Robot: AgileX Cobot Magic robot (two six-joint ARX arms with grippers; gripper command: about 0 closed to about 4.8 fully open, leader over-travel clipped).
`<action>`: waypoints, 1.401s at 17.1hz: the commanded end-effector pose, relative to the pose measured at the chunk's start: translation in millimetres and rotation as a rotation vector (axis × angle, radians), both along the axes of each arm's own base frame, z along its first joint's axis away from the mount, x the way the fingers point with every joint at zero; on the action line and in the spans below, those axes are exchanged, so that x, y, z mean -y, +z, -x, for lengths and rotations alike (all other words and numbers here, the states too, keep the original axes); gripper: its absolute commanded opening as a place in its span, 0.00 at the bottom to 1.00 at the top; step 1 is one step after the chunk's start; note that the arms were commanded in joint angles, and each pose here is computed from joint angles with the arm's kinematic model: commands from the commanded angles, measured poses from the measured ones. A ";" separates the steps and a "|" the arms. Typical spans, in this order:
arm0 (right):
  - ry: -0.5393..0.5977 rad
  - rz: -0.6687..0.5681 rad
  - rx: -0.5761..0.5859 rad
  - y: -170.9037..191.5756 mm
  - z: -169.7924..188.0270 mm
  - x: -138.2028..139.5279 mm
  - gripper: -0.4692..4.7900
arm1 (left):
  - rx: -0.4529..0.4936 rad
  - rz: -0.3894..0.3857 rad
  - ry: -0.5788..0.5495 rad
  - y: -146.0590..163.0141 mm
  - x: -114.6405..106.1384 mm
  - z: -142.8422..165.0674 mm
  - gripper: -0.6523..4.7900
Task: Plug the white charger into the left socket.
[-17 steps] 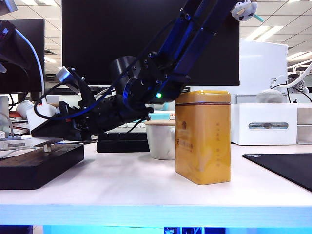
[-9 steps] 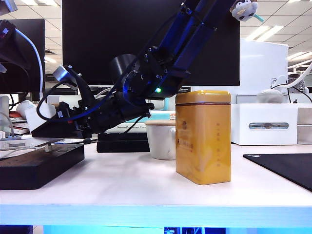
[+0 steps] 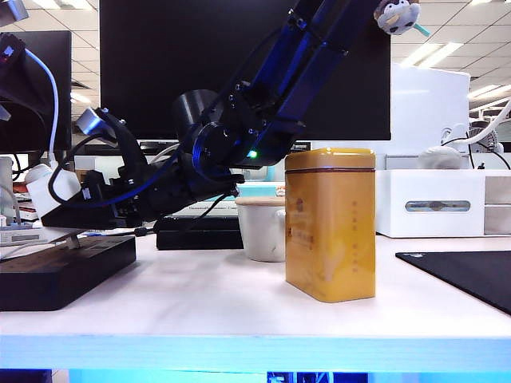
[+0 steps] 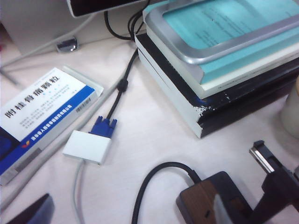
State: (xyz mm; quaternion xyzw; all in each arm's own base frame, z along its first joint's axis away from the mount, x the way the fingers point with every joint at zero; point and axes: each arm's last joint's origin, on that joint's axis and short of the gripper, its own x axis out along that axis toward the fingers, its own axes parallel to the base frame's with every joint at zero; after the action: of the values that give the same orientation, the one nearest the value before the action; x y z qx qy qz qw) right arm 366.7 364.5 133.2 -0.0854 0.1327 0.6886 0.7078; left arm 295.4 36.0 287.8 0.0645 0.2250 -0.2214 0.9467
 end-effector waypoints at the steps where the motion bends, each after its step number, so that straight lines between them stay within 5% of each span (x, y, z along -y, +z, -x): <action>1: -0.032 0.128 -0.107 -31.2 0.9 9.6 0.09 | 0.014 0.004 -0.007 3.2 0.2 0.6 1.00; 11: -0.039 0.163 -0.165 -34.9 -3.7 19.8 0.09 | -0.013 0.081 -0.122 1.1 4.3 3.8 1.00; 16: -0.017 0.098 -0.147 -23.8 -5.7 17.7 0.09 | -0.107 -0.055 -0.189 -14.2 5.2 13.5 1.00; 20: -0.008 0.060 -0.162 -20.0 -6.6 16.3 0.09 | -0.075 -0.047 -0.374 -36.3 9.0 18.1 1.00; 24: -0.017 0.033 -0.160 -16.9 -8.1 15.2 0.09 | -0.064 0.002 -0.392 -47.1 8.7 9.8 1.00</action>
State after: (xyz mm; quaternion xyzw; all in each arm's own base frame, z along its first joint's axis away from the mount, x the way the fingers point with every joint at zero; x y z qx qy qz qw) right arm 376.4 353.3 132.6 -0.0493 0.1498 0.6962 0.7003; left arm 282.3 26.5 238.8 0.1018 0.2476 -0.4098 0.8720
